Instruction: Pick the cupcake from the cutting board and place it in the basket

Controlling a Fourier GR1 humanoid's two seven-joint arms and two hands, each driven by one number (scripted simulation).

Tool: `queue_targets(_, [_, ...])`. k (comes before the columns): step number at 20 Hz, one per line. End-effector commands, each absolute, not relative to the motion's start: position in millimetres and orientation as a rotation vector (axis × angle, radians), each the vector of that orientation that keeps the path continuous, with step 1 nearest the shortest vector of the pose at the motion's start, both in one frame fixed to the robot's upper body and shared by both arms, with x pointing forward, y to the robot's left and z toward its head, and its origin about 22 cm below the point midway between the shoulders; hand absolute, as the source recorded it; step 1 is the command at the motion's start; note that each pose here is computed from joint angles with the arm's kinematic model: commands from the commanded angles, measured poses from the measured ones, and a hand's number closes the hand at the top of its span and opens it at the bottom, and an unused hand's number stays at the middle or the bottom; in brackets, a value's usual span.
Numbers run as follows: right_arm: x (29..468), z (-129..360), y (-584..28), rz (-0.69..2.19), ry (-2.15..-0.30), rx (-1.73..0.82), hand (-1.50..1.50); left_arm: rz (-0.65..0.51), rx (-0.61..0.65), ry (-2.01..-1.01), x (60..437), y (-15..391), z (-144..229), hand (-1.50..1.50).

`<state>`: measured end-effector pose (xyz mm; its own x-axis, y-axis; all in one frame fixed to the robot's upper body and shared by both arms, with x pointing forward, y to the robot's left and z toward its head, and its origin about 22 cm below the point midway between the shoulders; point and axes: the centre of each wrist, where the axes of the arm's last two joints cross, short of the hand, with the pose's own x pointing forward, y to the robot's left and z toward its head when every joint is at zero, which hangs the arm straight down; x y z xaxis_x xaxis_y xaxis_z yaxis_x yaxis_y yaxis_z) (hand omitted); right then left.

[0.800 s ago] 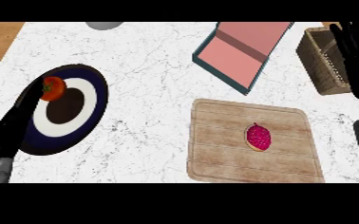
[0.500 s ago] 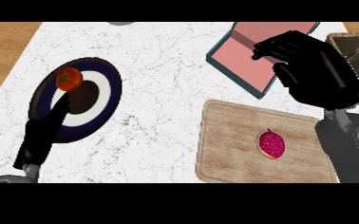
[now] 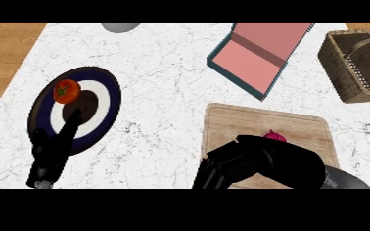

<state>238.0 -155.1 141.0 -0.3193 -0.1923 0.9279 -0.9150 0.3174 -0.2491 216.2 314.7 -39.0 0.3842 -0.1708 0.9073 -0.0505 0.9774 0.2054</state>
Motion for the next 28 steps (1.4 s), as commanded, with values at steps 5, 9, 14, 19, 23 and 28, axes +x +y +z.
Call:
queue_targets(5, [239.7,224.4,-194.6,1.493,-1.973,0.239,-1.50,-0.016,0.188,-1.028,199.0,311.1,-56.4,0.00])
queue_targets(9, [243.6,267.8,-220.6,1.669,-1.932,0.034,-1.50,-0.025,0.147,-1.010,190.8,302.4,-56.8,0.00])
queue_targets(14, [248.5,327.5,-251.0,1.822,-1.858,-0.073,-1.50,-0.035,0.145,-1.010,196.6,292.9,-55.9,0.00])
queue_targets(19, [250.6,364.4,-271.0,2.026,-1.561,-0.118,-1.50,-0.038,0.156,-1.014,193.8,299.7,-53.5,0.00])
queue_targets(23, [251.3,368.0,-267.8,2.126,-1.454,-0.140,-1.50,-0.047,0.161,-1.037,204.2,300.4,-57.0,0.00])
queue_targets(28, [254.5,356.5,-272.2,2.137,-1.431,-0.134,-1.50,-0.043,0.140,-1.024,196.7,289.6,-50.0,0.00])
